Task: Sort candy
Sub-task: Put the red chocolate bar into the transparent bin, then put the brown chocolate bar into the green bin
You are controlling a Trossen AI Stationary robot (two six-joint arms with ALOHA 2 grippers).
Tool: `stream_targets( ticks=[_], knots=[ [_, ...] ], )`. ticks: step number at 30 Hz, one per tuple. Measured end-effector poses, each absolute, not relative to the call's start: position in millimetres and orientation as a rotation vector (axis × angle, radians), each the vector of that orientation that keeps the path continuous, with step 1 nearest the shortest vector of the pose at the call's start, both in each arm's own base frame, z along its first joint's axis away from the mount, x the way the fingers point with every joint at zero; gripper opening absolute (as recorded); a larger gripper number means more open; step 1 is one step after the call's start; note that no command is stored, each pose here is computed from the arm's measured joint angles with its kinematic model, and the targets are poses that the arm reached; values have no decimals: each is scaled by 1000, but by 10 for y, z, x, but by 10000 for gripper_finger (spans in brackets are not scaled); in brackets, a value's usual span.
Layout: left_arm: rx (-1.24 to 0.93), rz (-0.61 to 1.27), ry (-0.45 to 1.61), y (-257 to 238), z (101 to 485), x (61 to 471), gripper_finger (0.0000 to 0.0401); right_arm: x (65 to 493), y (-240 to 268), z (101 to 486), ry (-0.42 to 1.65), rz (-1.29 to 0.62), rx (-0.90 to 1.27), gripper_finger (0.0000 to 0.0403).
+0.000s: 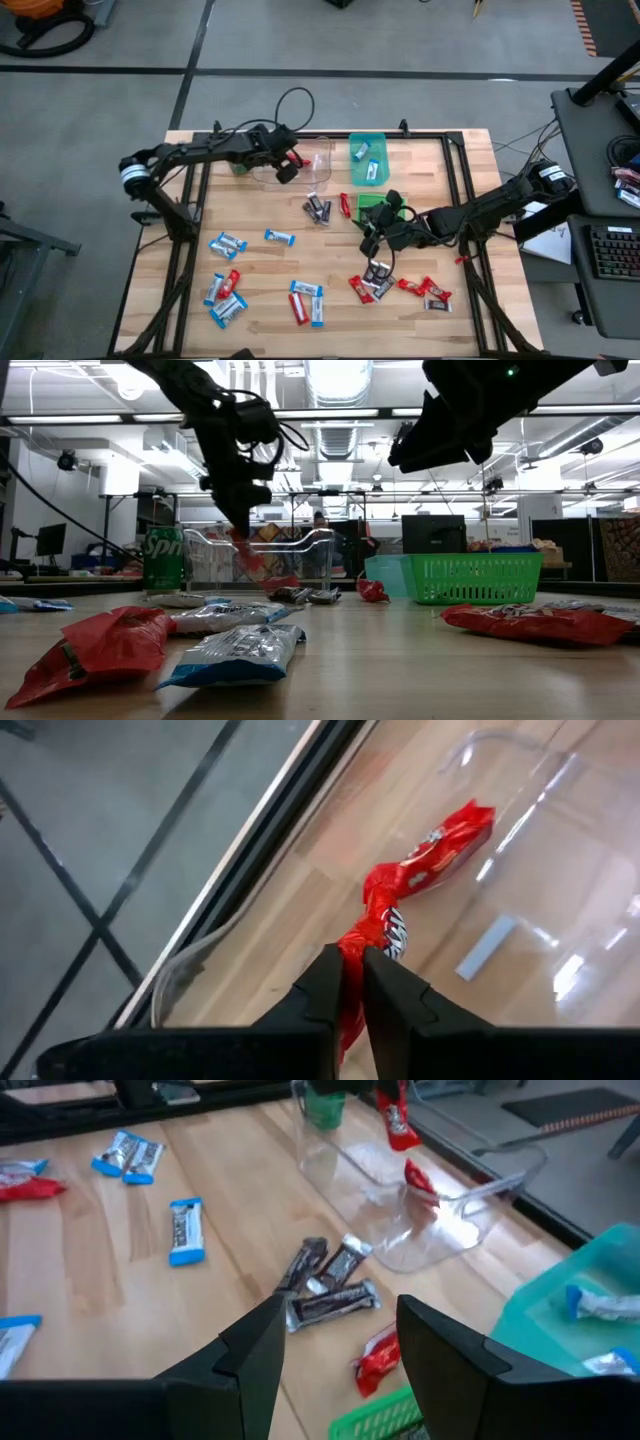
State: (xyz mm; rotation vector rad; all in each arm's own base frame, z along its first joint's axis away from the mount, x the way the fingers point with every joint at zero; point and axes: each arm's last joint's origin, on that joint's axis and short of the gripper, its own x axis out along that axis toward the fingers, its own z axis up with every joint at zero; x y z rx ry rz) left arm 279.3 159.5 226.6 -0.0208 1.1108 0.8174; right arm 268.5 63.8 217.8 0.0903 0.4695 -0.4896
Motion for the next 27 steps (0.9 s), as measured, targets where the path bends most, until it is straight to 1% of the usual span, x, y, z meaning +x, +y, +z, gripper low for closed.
stream_targets(
  ticks=[4, 9, 16, 21, 27],
  knots=[
    [-7, 808, 1151, 1632, 2203, 2856, 39, 2670, 640, 2157, 489, -484, 147, 180],
    [-5, 803, 1168, 1630, 2173, 2859, 67, 2652, 671, 2104, 567, -393, 259, 180],
    [-5, 795, 1148, 1545, 2221, 2874, 79, 2602, 748, 2034, 718, -255, 505, 180],
    [13, 746, 1088, 1302, 2297, 2969, 79, 2544, 838, 1998, 814, -215, 666, 180],
    [103, 586, 968, 825, 2346, 3103, 80, 2445, 927, 1942, 940, -240, 803, 169]
  ],
)
